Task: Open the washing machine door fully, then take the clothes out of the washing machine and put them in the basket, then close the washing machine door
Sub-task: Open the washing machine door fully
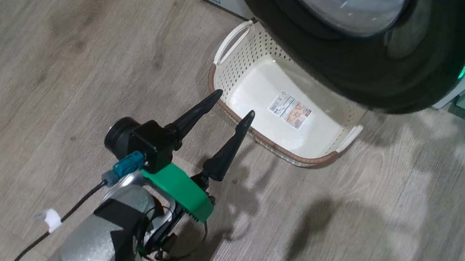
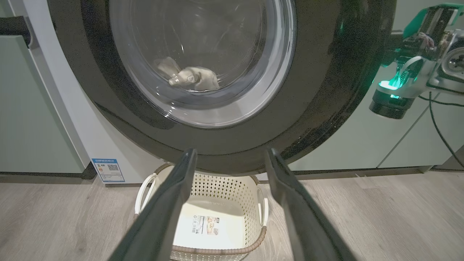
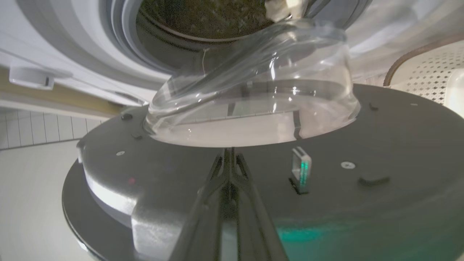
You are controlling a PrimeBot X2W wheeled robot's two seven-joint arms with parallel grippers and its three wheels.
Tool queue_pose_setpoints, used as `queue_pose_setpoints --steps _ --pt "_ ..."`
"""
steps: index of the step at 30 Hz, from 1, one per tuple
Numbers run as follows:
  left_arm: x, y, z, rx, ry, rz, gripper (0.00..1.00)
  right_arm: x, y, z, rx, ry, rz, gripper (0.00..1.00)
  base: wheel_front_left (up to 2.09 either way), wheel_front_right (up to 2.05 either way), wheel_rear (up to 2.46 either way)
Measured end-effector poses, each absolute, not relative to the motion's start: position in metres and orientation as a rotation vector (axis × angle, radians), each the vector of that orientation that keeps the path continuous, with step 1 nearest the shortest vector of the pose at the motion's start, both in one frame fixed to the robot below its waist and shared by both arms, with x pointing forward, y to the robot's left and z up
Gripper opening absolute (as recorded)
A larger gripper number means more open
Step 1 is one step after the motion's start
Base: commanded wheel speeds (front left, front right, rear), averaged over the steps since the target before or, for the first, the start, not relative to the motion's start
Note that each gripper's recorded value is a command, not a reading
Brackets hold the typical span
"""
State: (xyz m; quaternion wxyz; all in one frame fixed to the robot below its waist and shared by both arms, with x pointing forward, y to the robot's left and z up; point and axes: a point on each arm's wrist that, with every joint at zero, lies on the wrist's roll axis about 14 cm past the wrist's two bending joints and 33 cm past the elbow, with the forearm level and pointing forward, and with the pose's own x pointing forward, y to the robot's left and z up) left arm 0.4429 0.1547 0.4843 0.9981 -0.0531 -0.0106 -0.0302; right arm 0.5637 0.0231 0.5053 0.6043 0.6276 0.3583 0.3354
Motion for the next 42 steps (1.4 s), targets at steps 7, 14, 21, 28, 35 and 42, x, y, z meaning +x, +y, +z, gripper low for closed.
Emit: queue_pose_setpoints --steps 7,14,21,28,35,42 --pt "0.433 0.156 0.483 -0.111 -0.013 -0.053 1.00 0.536 0.037 0.511 1.437 0.862 0.854 0.00 0.00 0.00 0.00" --pt "0.429 0.159 0.490 -0.103 -0.030 -0.046 1.00 0.506 0.052 0.514 1.409 0.911 0.928 0.00 0.00 0.00 0.00" --pt "0.422 0.162 0.492 -0.106 -0.031 -0.038 1.00 0.479 0.070 0.516 1.400 0.966 0.993 0.00 0.00 0.00 0.00" --pt "0.413 0.165 0.491 -0.106 -0.023 -0.026 1.00 0.448 0.093 0.521 1.388 1.022 1.062 0.00 0.00 0.00 0.00" --pt "0.410 0.166 0.496 -0.099 -0.037 -0.023 1.00 0.432 0.108 0.530 1.393 1.044 1.105 0.00 0.00 0.00 0.00" --pt "0.407 0.166 0.496 -0.102 -0.036 -0.022 1.00 0.422 0.113 0.529 1.409 1.059 1.104 0.00 0.00 0.00 0.00"
